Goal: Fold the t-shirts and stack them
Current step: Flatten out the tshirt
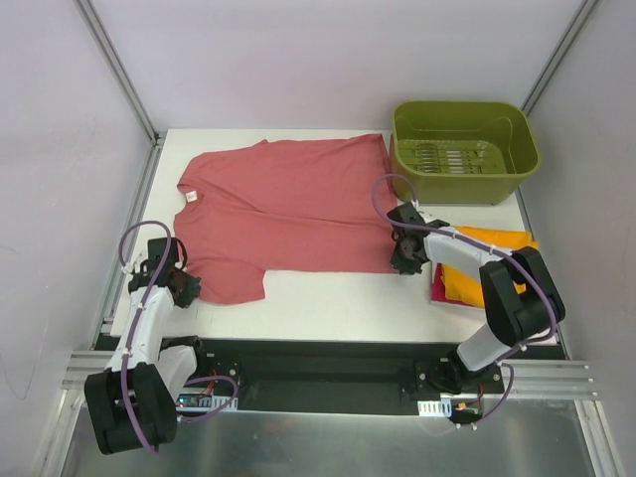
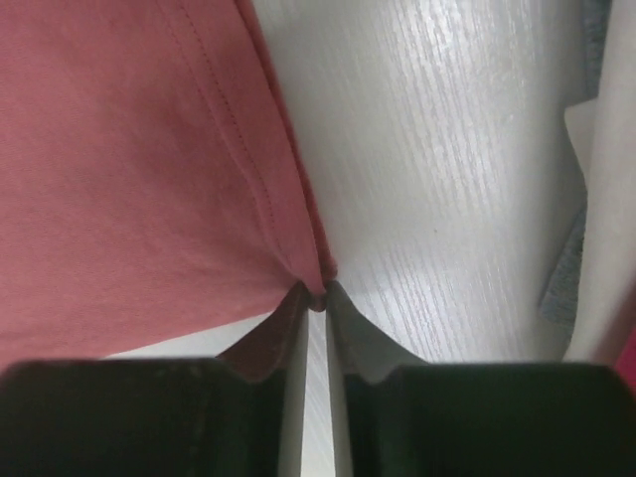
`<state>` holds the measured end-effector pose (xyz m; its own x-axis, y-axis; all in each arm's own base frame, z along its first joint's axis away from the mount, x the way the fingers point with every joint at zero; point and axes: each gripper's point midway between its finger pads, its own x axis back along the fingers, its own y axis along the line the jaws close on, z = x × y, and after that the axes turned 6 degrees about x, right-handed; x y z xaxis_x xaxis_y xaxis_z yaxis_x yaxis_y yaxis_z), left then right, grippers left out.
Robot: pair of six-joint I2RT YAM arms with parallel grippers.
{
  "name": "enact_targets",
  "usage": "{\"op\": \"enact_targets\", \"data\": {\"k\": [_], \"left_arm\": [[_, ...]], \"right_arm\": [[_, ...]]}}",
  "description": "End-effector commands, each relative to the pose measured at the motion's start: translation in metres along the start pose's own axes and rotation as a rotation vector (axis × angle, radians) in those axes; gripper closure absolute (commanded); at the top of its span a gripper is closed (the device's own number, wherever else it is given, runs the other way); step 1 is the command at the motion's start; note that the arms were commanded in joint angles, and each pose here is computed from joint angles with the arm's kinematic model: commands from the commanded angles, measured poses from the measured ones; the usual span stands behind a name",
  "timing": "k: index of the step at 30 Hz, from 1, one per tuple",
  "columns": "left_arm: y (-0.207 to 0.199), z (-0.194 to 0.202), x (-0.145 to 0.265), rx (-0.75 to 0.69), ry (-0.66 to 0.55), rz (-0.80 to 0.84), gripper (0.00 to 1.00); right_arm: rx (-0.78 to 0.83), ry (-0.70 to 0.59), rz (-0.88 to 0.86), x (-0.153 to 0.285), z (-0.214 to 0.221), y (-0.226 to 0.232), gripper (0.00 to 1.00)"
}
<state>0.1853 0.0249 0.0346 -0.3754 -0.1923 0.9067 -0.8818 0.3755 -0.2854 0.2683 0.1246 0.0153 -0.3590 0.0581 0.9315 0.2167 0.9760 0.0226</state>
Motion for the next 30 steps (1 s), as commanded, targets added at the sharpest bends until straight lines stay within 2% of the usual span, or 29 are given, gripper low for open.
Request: {"op": "enact_targets", "data": {"k": [1, 5, 9, 14, 15, 16, 17, 18, 19, 21, 22, 24, 25, 27, 28, 30], "left_arm": [[-0.014, -0.018, 0.007, 0.014, -0.06, 0.028, 1.0], [-0.049, -0.04, 0.033, 0.023, -0.111, 0.145, 1.0], [-0.088, -0.075, 0.082, 0.035, -0.228, 0.295, 1.0], [-0.141, -0.117, 0.186, -0.042, -0.402, 0.582, 1.0], [-0.147, -0.122, 0.204, -0.047, -0.432, 0.625, 1.0], [-0.157, -0.132, 0.241, -0.049, -0.486, 0.704, 1.0], [-0.163, -0.133, 0.261, -0.096, -0.509, 0.757, 1.0], [-0.168, -0.137, 0.28, -0.117, -0.539, 0.795, 1.0], [-0.174, -0.145, 0.317, -0.127, -0.593, 0.861, 1.0], [-0.177, -0.15, 0.351, -0.155, -0.651, 0.918, 1.0], [-0.178, -0.155, 0.385, -0.154, -0.704, 0.974, 1.0], [-0.179, -0.154, 0.421, -0.194, -0.751, 1.044, 1.0], [-0.177, -0.155, 0.456, -0.211, -0.805, 1.104, 1.0], [-0.176, -0.154, 0.489, -0.271, -0.871, 1.155, 1.0], [-0.172, -0.153, 0.519, -0.285, -0.921, 1.204, 1.0], [-0.165, -0.152, 0.546, -0.314, -0.987, 1.24, 1.0]], "right_arm": [[0.03, -0.056, -0.03, -0.007, -0.02, 0.015, 0.99], [0.12, -0.167, -0.068, 0.02, -0.052, 0.023, 0.99], [0.149, -0.395, -0.117, 0.088, -0.102, 0.023, 0.99], [0.185, -0.635, -0.222, 0.178, -0.141, 0.025, 0.99], [0.171, -0.706, -0.263, 0.21, -0.15, 0.025, 0.99], [0.177, -0.74, -0.27, 0.226, -0.154, 0.022, 0.99], [0.175, -0.773, -0.276, 0.242, -0.158, 0.019, 1.0], [0.159, -0.853, -0.299, 0.276, -0.166, 0.013, 0.99], [0.156, -0.893, -0.306, 0.292, -0.169, 0.009, 1.0], [0.156, -0.984, -0.322, 0.329, -0.173, -0.002, 0.99], [0.162, -1.031, -0.338, 0.352, -0.175, -0.006, 0.99], [0.184, -1.095, -0.388, 0.386, -0.171, -0.011, 0.99], [0.19, -1.132, -0.419, 0.409, -0.169, -0.015, 0.99], [0.225, -1.166, -0.484, 0.438, -0.159, -0.017, 0.99], [0.237, -1.166, -0.494, 0.447, -0.154, -0.02, 0.99], [0.243, -1.236, -0.549, 0.487, -0.145, -0.03, 0.99]]}}
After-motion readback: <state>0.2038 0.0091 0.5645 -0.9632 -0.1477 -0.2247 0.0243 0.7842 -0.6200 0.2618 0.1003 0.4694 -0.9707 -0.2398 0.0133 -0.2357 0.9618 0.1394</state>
